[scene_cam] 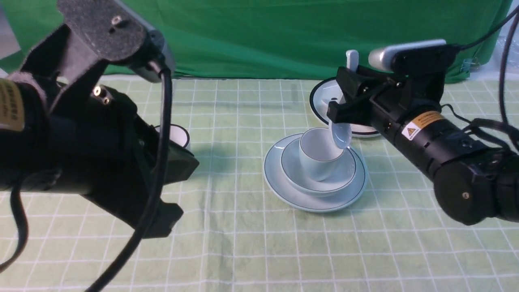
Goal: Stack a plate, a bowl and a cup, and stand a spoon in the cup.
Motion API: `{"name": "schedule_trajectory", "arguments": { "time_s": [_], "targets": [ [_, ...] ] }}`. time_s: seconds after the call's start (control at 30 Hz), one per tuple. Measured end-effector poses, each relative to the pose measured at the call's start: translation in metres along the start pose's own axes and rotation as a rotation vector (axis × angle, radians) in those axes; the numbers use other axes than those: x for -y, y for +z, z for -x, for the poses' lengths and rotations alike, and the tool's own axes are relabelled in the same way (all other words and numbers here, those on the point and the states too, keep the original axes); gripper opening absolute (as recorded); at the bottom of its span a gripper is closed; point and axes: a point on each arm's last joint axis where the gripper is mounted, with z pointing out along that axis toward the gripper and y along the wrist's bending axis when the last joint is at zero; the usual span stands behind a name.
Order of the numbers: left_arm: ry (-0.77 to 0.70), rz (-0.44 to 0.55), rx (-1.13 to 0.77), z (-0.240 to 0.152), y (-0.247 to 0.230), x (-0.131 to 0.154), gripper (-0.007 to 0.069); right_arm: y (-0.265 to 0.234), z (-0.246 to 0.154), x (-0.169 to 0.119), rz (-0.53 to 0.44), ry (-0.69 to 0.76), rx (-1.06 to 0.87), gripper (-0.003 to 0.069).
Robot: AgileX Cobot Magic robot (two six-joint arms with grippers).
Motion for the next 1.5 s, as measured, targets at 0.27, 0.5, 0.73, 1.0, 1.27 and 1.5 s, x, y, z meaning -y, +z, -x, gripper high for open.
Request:
{"name": "schedule_trajectory", "arguments": {
  "time_s": [0.27, 0.5, 0.73, 1.0, 1.27, 1.5],
  "targets": [
    [-0.001, 0.003, 0.017, 0.001, 0.000, 0.000, 0.0006, 0.038, -0.036, -0.002, 0.036, -0.054, -0.028, 0.0175],
    [-0.003, 0.002, 0.017, 0.001, 0.000, 0.000, 0.0006, 0.046, -0.068, 0.004, 0.015, -0.067, -0.089, 0.0180],
    [-0.006, 0.002, 0.041, 0.002, -0.004, 0.000, 0.0006, 0.044, -0.070, 0.004, 0.019, -0.067, -0.094, 0.0372],
    [0.008, 0.066, 0.386, -0.033, -0.069, 0.007, 0.0006, -0.015, -0.002, -0.005, 0.042, -0.067, -0.023, 0.0413],
    [0.007, 0.140, 0.749, -0.129, -0.055, 0.018, 0.0006, -0.125, 0.029, -0.016, 0.104, -0.080, -0.269, 0.0291],
    [0.005, 0.181, 0.894, -0.182, -0.009, 0.021, 0.0006, -0.197, 0.021, -0.009, 0.108, -0.044, -0.455, 0.0069]
  ]
}}
